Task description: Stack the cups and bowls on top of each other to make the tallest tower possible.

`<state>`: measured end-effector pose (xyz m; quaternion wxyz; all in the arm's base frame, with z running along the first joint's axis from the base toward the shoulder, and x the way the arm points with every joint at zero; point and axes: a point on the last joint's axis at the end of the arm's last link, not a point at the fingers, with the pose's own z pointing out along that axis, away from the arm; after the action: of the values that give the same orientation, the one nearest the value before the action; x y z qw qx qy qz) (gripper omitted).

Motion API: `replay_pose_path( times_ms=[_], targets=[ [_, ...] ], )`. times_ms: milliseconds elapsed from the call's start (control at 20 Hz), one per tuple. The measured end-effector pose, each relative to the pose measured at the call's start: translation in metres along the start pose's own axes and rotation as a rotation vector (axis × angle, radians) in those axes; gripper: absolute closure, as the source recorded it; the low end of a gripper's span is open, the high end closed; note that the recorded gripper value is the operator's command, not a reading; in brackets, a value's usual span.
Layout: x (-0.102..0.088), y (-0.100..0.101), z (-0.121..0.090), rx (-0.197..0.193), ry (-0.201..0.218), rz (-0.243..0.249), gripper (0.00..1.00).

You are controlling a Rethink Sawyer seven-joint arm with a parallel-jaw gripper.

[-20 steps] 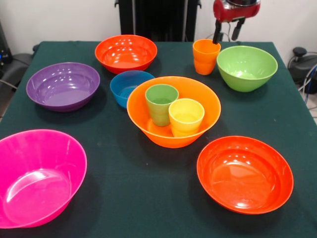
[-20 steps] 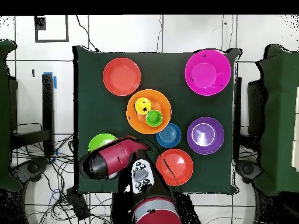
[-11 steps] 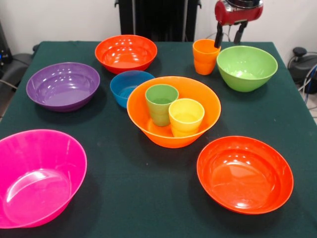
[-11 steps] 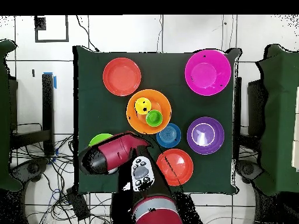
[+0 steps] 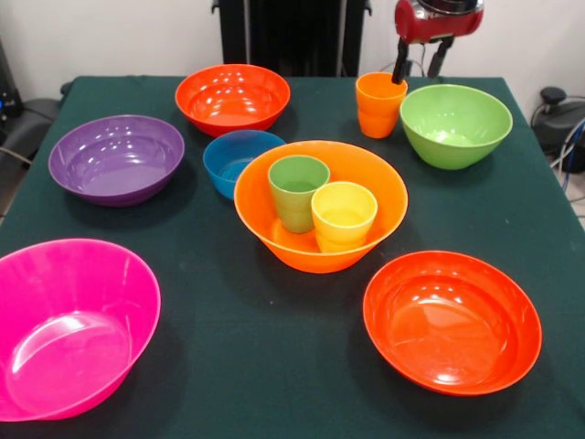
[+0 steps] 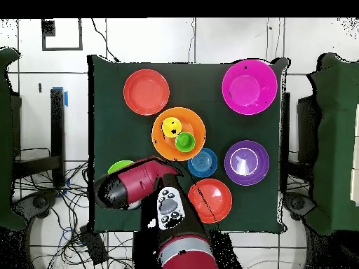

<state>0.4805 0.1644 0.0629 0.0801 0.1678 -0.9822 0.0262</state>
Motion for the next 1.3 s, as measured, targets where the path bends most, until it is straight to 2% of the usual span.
replay_pose_path(
  times_ms=[50, 350, 1300],
  targets=[
    [0.003, 0.0, 0.0, 0.003, 0.02, 0.0, 0.0],
    [0.01, -0.002, 0.0, 0.011, 0.07, 0.0, 0.0],
    [0.016, -0.009, 0.007, 0.044, 0.072, -0.046, 0.0]
  ],
)
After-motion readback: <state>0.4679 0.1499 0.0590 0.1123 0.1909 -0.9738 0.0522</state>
